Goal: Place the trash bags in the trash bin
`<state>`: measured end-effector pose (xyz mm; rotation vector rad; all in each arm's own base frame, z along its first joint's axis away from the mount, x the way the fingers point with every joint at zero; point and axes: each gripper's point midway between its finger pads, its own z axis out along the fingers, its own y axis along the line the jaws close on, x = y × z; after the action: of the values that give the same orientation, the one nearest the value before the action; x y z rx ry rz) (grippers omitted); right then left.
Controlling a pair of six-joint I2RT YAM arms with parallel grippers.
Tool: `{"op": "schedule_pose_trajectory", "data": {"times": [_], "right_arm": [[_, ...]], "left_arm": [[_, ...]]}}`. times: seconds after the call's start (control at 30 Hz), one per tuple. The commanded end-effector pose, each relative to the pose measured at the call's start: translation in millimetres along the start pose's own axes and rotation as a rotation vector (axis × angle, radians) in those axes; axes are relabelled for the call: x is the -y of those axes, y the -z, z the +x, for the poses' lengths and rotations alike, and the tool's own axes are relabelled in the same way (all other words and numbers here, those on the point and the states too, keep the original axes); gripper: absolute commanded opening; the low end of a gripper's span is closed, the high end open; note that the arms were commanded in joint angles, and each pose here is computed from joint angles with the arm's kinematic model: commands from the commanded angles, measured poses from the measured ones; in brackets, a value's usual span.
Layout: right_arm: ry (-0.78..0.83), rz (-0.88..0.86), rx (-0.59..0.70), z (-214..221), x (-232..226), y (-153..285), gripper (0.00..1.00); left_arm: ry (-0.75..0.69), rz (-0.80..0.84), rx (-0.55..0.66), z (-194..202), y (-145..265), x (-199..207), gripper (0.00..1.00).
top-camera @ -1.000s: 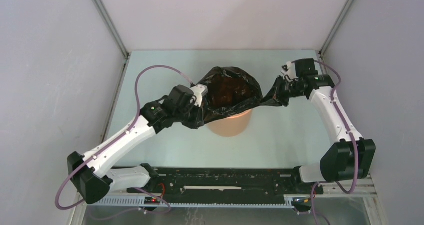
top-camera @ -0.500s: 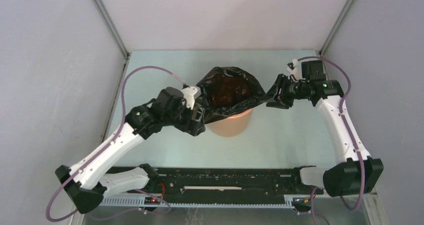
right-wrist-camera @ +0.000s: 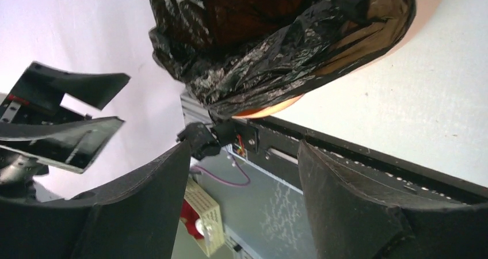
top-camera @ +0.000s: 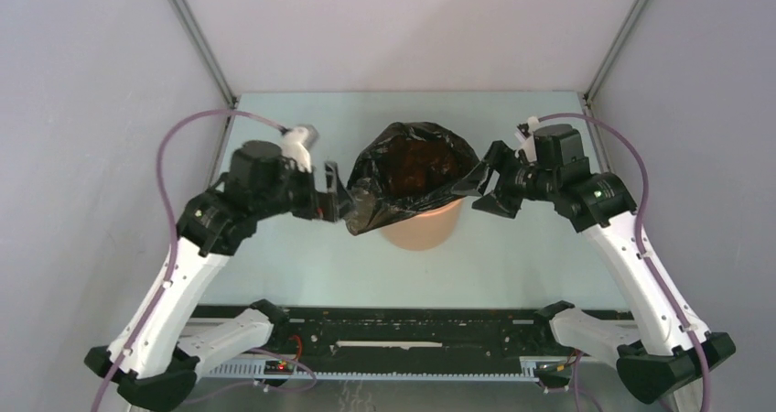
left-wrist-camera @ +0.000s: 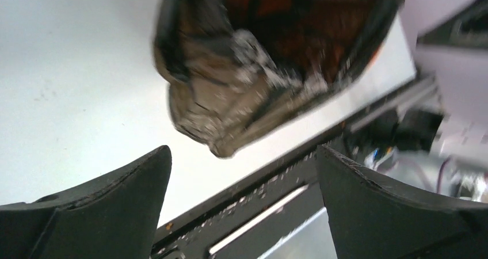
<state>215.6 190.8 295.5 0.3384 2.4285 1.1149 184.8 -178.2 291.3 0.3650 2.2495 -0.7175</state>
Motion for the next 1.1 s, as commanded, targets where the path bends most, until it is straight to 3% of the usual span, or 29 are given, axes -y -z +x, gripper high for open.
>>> {"op": "schedule_pose_trajectory", "data": {"times": [0.0, 0.17, 0.33, 0.53, 0.8, 1.07], "right_arm": [[-0.201, 0.076, 0.158, -23.3, 6.2, -11.7, 0.77], [-0.291, 0.096, 0.191, -23.7, 15.8, -18.8, 0.73], [-0.302, 0.116, 0.177, -27.7, 28.1, -34.2, 0.61], [-0.282, 0.106, 0.177, -25.2, 27.3, -32.3, 0.32], [-0.264, 0.063, 0.181, -21.3, 21.6, -15.6, 0.00], [-0.224, 0.005, 0.076, -4.4, 40.4, -8.2, 0.00]], "left_arm": [[0.256, -0.044, 0.124, -46.9, 11.4, -14.7, 1.00], [0.490, 0.002, 0.160, -71.4, -13.2, -33.6, 1.00], [0.493, 0.050, 0.141, -77.3, -33.7, -34.6, 1.00], [0.536, 0.062, 0.087, -58.1, -51.9, -40.3, 1.00], [0.530, 0.076, 0.093, -60.5, -51.6, -37.6, 1.00], [0.535, 0.096, 0.069, -50.9, -54.4, -34.7, 1.00]]}}
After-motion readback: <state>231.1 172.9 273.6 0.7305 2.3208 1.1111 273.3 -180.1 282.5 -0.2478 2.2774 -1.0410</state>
